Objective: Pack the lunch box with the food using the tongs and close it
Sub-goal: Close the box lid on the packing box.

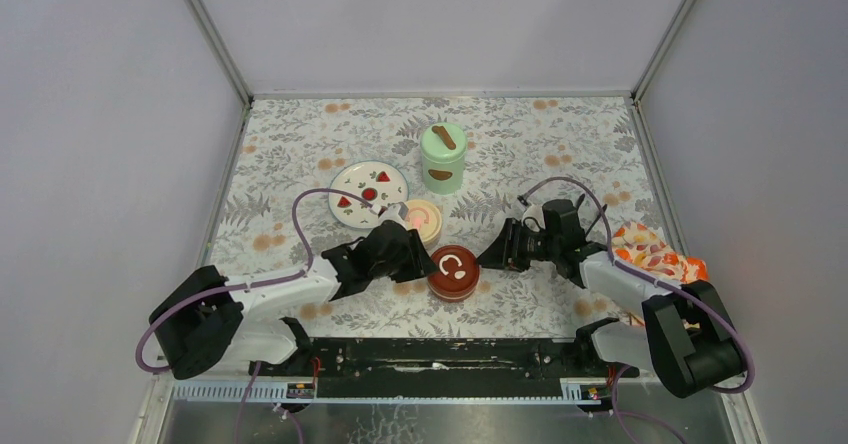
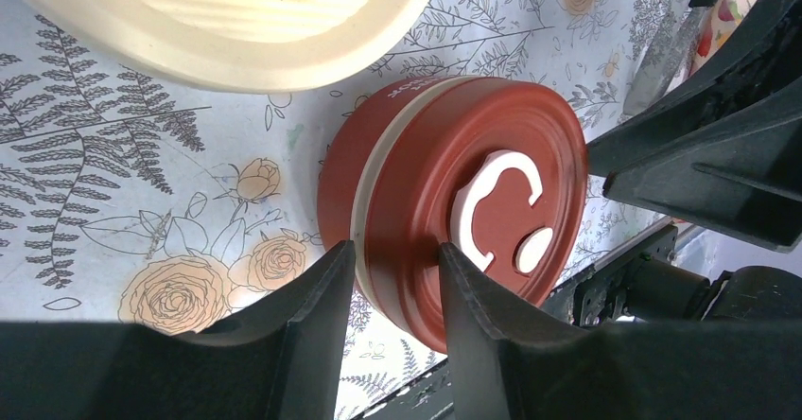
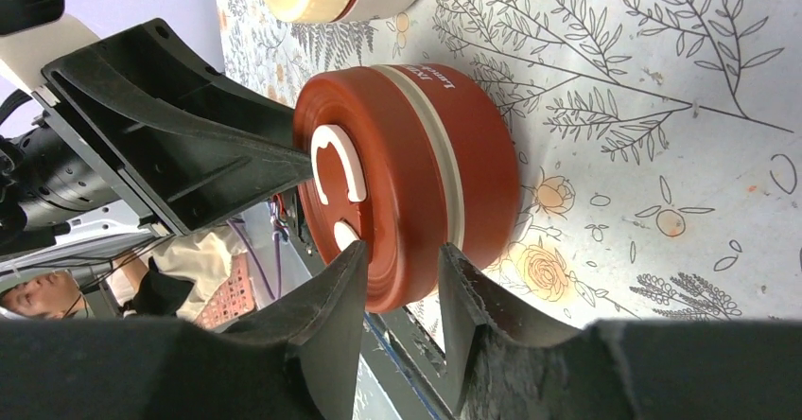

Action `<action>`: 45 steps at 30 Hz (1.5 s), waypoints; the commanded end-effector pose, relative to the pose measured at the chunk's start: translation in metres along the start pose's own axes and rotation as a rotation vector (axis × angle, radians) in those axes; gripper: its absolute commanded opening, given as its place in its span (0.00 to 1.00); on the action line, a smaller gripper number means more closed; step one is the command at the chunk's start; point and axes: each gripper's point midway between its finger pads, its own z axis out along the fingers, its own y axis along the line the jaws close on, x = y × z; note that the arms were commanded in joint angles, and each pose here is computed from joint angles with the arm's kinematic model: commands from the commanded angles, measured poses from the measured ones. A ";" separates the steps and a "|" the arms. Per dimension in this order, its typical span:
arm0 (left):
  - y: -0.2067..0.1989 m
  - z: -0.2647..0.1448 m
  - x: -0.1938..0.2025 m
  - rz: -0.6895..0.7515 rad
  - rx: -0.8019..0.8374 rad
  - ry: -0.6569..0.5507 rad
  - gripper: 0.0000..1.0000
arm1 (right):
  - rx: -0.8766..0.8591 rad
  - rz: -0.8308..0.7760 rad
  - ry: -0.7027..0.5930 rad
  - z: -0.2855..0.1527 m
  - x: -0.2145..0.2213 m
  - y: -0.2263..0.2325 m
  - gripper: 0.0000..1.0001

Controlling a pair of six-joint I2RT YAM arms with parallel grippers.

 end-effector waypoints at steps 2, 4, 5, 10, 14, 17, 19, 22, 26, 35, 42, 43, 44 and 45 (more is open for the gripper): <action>0.005 0.000 -0.004 0.018 -0.053 -0.016 0.45 | -0.001 -0.065 -0.025 -0.001 -0.015 0.012 0.40; 0.006 0.000 -0.004 0.020 -0.057 -0.014 0.45 | 0.000 -0.070 -0.020 0.000 -0.015 0.014 0.40; 0.006 0.001 -0.003 0.021 -0.058 -0.012 0.45 | 0.006 -0.072 -0.018 0.001 -0.015 0.013 0.40; 0.007 0.001 -0.001 0.032 -0.062 -0.006 0.46 | 0.051 -0.106 0.002 0.006 -0.012 0.011 0.40; 0.011 0.002 0.004 0.047 -0.086 0.003 0.46 | 0.135 -0.137 0.012 0.008 -0.008 -0.001 0.39; 0.020 0.002 0.009 0.068 -0.131 0.002 0.47 | 0.214 -0.156 0.031 0.007 -0.002 -0.014 0.38; 0.027 0.002 0.014 0.088 -0.167 0.002 0.47 | 0.257 -0.179 0.038 0.006 0.001 -0.019 0.38; 0.032 0.002 0.022 0.126 -0.210 0.001 0.48 | 0.312 -0.215 0.044 0.003 0.002 -0.025 0.38; 0.048 0.005 0.034 0.136 -0.266 0.024 0.49 | 0.364 -0.257 0.042 -0.001 0.001 -0.026 0.38; 0.076 0.003 0.039 0.173 -0.369 0.026 0.53 | 0.457 -0.362 0.078 0.002 0.002 -0.021 0.38; 0.041 0.000 0.021 0.174 -0.266 -0.020 0.61 | 0.375 -0.425 0.043 0.000 -0.017 0.020 0.41; 0.032 -0.002 0.015 0.174 -0.243 -0.035 0.62 | 0.373 -0.437 0.036 -0.002 -0.021 0.026 0.41; 0.022 -0.005 0.009 0.175 -0.221 -0.053 0.62 | 0.373 -0.451 0.029 -0.003 -0.026 0.032 0.41; 0.009 -0.008 0.000 0.176 -0.198 -0.075 0.63 | 0.370 -0.462 0.019 -0.005 -0.030 0.037 0.42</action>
